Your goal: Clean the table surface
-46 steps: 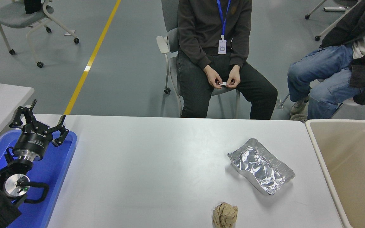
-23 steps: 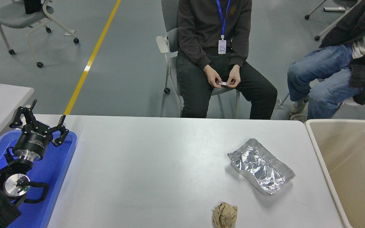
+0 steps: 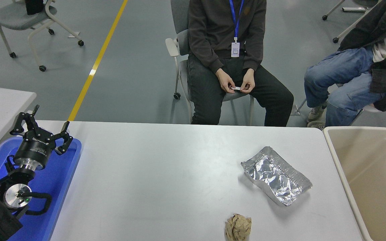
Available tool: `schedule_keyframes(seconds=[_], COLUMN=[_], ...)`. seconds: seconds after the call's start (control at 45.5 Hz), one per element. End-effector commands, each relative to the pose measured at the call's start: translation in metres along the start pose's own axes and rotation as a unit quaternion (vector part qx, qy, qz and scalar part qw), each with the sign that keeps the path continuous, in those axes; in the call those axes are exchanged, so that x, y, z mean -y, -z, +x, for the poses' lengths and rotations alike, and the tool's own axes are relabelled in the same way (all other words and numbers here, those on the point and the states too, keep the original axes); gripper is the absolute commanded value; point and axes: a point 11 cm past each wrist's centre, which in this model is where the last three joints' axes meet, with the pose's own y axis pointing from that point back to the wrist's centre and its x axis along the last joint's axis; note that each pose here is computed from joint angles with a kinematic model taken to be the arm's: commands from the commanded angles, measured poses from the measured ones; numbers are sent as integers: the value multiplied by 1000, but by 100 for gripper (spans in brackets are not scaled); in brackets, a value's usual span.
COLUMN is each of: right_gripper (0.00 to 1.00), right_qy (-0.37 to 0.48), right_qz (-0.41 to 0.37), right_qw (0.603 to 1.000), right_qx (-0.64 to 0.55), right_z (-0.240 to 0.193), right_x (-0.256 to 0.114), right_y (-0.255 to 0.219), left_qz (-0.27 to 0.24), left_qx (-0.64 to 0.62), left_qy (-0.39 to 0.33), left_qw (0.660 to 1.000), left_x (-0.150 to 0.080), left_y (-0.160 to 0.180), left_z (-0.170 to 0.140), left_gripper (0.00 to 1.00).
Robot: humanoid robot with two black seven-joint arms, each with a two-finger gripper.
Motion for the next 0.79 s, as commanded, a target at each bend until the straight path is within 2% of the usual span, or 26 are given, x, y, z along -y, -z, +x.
schedule_keyframes(seconds=[0.0,0.088,0.242,0.527,0.769], right_gripper=[100,100,100,100,100], right_qy=[-9,-4,54,136,144], right_qz=[0,4,3,-15,-16], right_qw=[994,987,971,951,951], right_qx=[111,161,233,278,273], right_z=[-15,-21,-49,-107,-109], right_x=[-2,-2,-5,-14,-15], right_y=[-16,-18,-31,-59,-60], left_qz=[0,0,0,0,0], left_qx=[0,0,0,0,0], left_qy=[0,0,0,0,0], left_qw=[1000,1000,1000,1000,1000], left_x=[0,0,0,0,0], left_y=[0,0,0,0,0], left_z=[0,0,0,0,0], left_gripper=[100,100,100,100,100])
